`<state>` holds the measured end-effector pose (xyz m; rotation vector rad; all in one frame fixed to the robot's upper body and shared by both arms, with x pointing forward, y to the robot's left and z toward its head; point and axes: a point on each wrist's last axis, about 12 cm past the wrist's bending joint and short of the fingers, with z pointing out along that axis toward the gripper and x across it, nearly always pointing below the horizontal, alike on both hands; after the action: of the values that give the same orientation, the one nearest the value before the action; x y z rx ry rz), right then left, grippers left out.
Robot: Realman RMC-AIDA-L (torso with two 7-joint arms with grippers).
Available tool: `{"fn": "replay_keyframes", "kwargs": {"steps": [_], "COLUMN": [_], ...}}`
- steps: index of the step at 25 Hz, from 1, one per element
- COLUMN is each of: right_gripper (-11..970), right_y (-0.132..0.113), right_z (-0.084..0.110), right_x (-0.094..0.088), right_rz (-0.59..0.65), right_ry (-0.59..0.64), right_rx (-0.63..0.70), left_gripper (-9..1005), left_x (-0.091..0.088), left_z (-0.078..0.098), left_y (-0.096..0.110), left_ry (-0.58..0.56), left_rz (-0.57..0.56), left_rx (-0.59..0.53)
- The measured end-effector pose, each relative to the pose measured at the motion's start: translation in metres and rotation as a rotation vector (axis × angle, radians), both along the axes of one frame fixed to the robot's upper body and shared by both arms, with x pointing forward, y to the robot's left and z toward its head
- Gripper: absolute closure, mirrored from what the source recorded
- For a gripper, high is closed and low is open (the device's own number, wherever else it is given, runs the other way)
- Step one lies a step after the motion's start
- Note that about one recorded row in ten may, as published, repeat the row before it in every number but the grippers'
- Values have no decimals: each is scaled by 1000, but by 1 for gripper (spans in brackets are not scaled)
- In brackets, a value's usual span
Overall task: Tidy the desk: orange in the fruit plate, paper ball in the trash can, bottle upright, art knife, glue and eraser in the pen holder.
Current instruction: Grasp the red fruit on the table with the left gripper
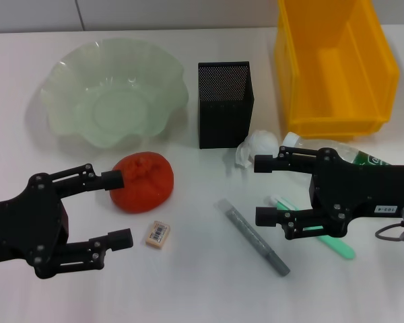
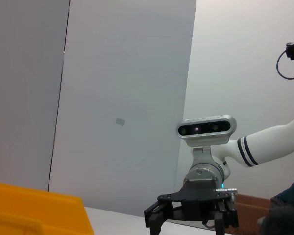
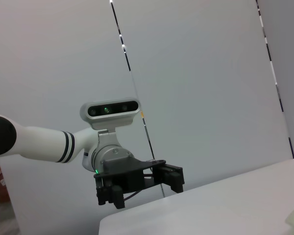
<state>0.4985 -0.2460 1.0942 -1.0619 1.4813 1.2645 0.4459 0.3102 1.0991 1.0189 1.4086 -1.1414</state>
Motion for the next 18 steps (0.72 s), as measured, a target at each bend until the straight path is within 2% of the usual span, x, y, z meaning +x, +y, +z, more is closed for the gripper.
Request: {"fn": "replay_keyframes", "kwargs": {"steps": [13,18], "right_gripper": [128,128], "right_y": [0,0], "right_z": [-4,-12], "right_x": [-3,-8], "right_rz": [-9,-19], "right_ry": [-3,4], "right_rx": [14,31], "left_gripper": [216,216], "left_x": [4,6], "left_z": [0,-7], "left_y": [-3,-7], "left_ry": [-12,-60], "left_rz": [12,37], "left_rx": [-1,-16]}}
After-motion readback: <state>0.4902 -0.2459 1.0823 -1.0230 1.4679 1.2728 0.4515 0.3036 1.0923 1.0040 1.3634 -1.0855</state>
